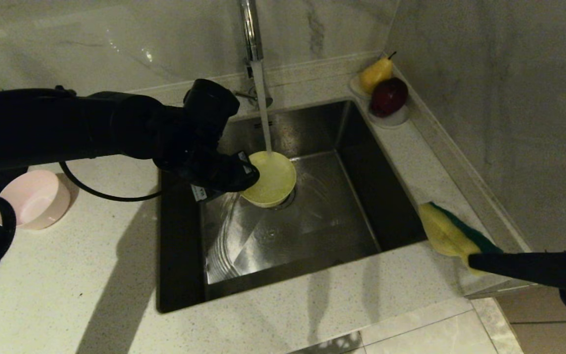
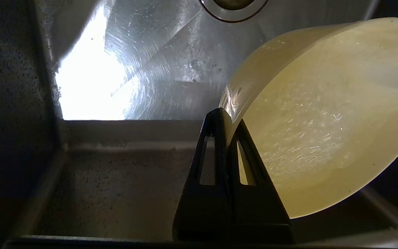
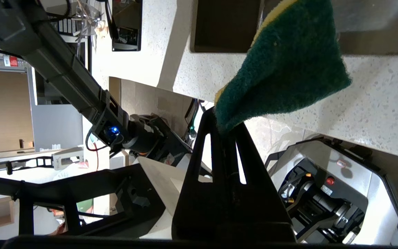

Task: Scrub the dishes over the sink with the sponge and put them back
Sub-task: Wash the bowl

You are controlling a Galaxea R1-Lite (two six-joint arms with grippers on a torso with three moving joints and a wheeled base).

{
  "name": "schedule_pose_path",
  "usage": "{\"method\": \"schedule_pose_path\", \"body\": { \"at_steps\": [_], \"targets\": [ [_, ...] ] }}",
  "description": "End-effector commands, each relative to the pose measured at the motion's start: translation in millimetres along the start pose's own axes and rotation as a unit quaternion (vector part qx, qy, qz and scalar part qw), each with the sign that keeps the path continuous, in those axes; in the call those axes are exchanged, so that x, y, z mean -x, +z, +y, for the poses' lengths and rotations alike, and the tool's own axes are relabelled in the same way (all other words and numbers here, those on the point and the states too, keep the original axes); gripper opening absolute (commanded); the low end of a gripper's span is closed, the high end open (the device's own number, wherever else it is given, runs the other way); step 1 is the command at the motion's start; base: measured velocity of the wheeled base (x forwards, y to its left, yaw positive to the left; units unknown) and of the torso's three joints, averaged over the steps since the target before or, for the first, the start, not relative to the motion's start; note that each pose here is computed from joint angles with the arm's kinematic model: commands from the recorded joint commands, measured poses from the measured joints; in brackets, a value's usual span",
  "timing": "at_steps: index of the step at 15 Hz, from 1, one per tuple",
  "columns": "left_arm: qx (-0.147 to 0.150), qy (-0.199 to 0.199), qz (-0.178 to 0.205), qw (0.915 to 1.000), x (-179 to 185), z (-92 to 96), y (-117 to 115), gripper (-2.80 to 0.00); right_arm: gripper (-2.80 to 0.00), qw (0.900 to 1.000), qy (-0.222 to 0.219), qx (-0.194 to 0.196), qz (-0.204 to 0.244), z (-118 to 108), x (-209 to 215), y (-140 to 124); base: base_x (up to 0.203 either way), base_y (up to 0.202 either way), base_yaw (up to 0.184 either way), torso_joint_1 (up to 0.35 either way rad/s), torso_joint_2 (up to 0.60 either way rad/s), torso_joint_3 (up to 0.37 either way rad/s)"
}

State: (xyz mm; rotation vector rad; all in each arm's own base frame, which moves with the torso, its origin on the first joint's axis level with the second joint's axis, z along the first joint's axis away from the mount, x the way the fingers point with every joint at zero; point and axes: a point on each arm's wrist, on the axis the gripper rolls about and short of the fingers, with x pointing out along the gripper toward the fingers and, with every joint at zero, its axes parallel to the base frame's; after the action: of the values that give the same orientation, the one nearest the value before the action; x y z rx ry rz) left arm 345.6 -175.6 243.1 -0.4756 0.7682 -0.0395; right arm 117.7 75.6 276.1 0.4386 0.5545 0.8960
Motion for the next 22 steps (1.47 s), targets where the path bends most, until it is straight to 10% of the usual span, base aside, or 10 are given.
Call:
{"method": "schedule_pose_path", "body": {
  "at_steps": [1,8,13,22],
  "targets": [
    [0.001,0.000,-0.003,1.0000,11,3.5,-1,-2.80,-2.80,1.000,0.000,-0.003,0.003,-1,-1,-1,0.000,0.000,0.000,0.000,0.00,0.000],
    [-0.064,-0.054,-0.110,0.9903,49,23.5,-9,-2.80,-2.80,1.000,-0.012,-0.010,0.001,-4,0,-3,0.000,0.000,0.000,0.000,0.00,0.000],
    [-0.167,-0.085,-0.282,0.9408,59,43.8,-11,-2.80,-2.80,1.000,-0.009,-0.006,-0.005,-1,2,1,0.000,0.000,0.000,0.000,0.00,0.000],
    [-0.162,-0.096,-0.442,0.8770,94,50.4,12,-2.80,-2.80,1.000,-0.002,-0.002,0.000,0,2,-1,0.000,0.000,0.000,0.000,0.00,0.000]
  ]
}}
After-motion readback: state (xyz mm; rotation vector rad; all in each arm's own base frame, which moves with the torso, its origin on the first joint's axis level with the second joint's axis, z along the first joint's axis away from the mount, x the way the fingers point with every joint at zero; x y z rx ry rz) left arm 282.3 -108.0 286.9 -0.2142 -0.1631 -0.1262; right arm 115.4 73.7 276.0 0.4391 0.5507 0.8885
